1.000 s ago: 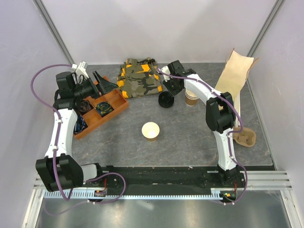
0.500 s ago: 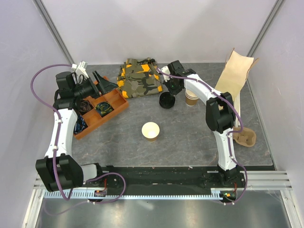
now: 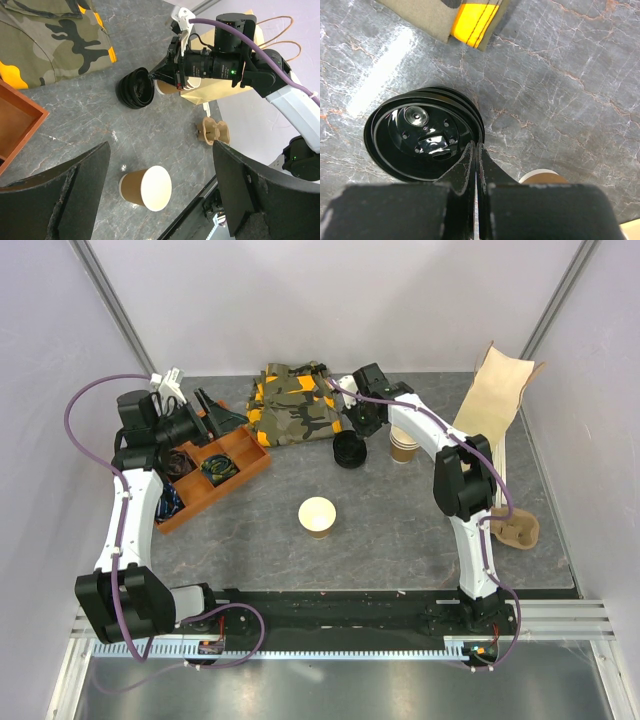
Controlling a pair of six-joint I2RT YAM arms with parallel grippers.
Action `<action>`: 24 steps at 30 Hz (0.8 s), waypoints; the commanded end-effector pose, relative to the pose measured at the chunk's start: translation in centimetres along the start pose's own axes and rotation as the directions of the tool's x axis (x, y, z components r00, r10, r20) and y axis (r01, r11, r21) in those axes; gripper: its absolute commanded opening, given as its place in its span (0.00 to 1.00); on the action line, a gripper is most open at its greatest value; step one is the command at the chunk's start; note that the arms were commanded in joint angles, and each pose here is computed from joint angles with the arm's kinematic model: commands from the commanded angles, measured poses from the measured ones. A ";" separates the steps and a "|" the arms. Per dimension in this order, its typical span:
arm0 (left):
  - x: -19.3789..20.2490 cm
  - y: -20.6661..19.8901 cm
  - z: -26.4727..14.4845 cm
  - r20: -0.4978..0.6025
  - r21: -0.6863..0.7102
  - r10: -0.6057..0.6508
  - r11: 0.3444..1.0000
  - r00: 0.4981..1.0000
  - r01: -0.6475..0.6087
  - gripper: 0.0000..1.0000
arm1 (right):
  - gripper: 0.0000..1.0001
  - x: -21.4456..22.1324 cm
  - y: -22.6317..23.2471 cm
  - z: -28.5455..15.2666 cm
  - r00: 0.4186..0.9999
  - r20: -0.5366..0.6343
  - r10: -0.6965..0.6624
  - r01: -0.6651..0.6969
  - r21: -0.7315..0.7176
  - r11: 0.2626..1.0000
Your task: Pack the takeout coffee
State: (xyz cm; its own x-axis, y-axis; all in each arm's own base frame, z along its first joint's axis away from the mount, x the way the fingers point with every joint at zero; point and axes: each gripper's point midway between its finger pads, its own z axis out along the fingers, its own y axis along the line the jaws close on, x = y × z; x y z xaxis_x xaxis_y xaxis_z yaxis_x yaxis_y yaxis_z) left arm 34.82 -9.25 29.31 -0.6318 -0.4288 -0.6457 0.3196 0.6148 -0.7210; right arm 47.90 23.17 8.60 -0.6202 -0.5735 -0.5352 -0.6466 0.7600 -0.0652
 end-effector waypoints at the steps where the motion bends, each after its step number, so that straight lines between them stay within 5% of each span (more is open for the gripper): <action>1: -0.4 -1.1 -0.1 0.014 0.049 0.040 0.998 0.999 -0.040 0.90 | 0.00 -3.7 -0.2 -3.9 0.993 0.115 0.003 -0.003 0.002 1.000; 18: 0.2 -1.4 0.2 0.032 0.067 0.096 0.993 0.995 -0.098 0.88 | 0.00 -3.9 -0.1 -4.8 0.993 0.118 0.006 -0.002 -0.030 1.000; 24: 0.3 -1.3 0.3 0.029 0.068 0.091 0.993 0.995 -0.093 0.88 | 0.35 -3.0 0.2 -3.9 0.996 0.085 0.019 -0.016 -0.045 0.999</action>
State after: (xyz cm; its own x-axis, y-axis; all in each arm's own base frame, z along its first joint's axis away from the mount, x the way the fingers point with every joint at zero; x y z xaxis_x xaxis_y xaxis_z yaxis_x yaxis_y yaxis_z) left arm 34.74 -9.96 28.90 -0.6133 -0.4112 -0.6744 0.3615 0.6130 -0.7025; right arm 47.54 23.60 10.38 -0.6137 -0.5609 -0.5556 -0.6633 0.7480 -0.0225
